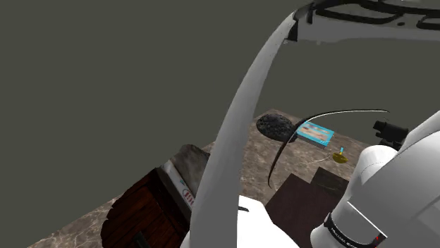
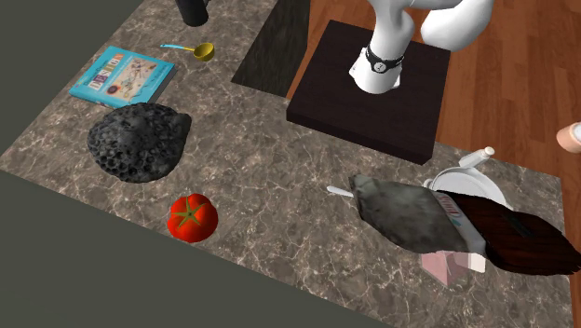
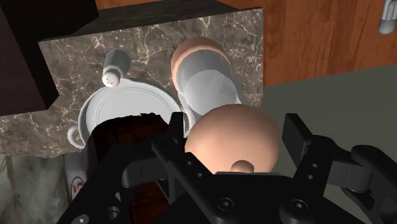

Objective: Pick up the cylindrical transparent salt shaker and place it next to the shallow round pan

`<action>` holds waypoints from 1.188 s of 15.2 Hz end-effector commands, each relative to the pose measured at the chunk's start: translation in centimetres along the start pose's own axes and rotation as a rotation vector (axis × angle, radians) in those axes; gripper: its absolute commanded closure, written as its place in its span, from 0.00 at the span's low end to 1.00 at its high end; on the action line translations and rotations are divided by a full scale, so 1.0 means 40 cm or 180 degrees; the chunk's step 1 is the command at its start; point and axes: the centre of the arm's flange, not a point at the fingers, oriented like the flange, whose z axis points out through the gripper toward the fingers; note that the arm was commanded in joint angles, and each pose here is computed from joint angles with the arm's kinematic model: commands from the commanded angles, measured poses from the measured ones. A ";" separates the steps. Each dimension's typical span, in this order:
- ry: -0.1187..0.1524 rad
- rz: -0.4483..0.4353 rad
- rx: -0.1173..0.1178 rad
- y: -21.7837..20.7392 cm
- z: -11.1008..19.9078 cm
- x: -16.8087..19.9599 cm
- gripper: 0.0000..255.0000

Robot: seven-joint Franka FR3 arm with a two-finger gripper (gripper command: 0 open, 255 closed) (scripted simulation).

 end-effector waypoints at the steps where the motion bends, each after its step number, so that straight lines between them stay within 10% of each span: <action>1: 0.0001 0.0000 0.0002 0.005 0.026 -0.003 1.00; 18: 0.0001 0.0000 0.0002 0.043 0.246 -0.018 1.00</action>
